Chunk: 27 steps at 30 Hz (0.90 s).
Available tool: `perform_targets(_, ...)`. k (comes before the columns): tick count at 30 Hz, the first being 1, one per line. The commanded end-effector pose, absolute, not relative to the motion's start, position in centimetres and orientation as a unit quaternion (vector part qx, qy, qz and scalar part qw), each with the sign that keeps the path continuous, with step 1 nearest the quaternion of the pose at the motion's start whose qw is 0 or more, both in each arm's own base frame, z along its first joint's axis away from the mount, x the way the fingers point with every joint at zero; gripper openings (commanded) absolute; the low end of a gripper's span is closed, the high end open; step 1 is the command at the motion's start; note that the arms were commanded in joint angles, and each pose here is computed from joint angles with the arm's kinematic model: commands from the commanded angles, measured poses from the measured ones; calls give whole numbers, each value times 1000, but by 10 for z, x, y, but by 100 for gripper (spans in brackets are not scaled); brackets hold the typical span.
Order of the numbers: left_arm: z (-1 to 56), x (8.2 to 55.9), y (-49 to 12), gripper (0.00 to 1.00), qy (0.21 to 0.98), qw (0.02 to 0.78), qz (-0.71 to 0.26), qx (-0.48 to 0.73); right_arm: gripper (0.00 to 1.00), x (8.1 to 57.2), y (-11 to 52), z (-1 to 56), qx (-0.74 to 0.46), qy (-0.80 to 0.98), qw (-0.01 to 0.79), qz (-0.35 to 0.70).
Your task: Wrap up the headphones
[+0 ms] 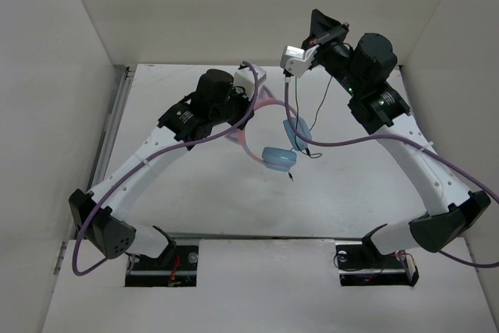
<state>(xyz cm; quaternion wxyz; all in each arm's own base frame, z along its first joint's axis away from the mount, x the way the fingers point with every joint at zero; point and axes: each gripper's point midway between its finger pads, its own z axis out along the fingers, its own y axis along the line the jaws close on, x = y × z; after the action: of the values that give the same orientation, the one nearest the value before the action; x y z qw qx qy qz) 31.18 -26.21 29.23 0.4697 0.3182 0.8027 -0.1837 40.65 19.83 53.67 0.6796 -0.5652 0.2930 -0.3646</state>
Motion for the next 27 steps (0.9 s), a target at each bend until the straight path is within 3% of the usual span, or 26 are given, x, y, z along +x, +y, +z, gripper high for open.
perform_targets(1, 337, 308, -281, 0, 765, 510, -235, 315, 0, 396, 205, 561, -535, 273, 714, -360)
perform_targets(15, 420, 298, -285, 0, 719, 555, -313, 278, 0, 424, 178, 514, -501, 399, 724, -258)
perform_targets(27, 438, 312, -266, 0, 730, 542, -379, 173, 0, 426, 173, 516, -429, 475, 754, -148)
